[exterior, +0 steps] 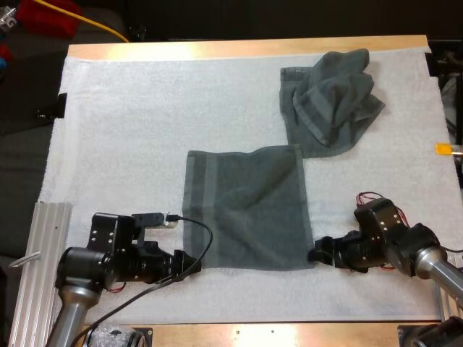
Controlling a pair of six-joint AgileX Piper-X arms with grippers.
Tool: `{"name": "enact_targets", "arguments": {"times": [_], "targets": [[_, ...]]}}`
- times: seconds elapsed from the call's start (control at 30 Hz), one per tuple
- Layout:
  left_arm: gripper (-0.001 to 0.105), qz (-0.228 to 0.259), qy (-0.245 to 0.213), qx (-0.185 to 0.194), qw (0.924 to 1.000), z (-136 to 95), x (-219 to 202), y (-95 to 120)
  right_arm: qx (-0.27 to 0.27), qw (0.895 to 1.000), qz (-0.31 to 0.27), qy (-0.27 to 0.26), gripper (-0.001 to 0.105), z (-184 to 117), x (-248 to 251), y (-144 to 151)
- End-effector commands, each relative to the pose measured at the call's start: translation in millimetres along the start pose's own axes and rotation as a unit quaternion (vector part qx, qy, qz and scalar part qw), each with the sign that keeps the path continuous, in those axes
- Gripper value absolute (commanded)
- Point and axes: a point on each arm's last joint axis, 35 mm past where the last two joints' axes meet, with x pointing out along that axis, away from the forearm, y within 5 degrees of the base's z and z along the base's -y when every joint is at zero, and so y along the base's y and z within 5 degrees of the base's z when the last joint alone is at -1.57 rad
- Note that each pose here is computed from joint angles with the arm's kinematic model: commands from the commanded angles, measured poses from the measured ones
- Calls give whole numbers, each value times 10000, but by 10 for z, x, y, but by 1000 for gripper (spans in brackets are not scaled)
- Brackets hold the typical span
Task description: Pick towel from pile, fold and stack
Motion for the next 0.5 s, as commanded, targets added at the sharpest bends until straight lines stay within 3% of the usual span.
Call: {"name": "enact_targets", "arguments": {"times": [0.0, 0.2, 0.47], "targets": [[65, -62, -43, 97, 9999, -18, -76, -53, -117, 9999, 25, -103, 75, 14, -10, 12], [65, -111, -273, 269, 9992, -96, -281, -178, -173, 9996, 69, -202, 72, 42, -3, 19], [65, -59, -267, 276, 9992, -119, -292, -175, -24, 9990, 422, -173, 72, 110, 105, 9]]}}
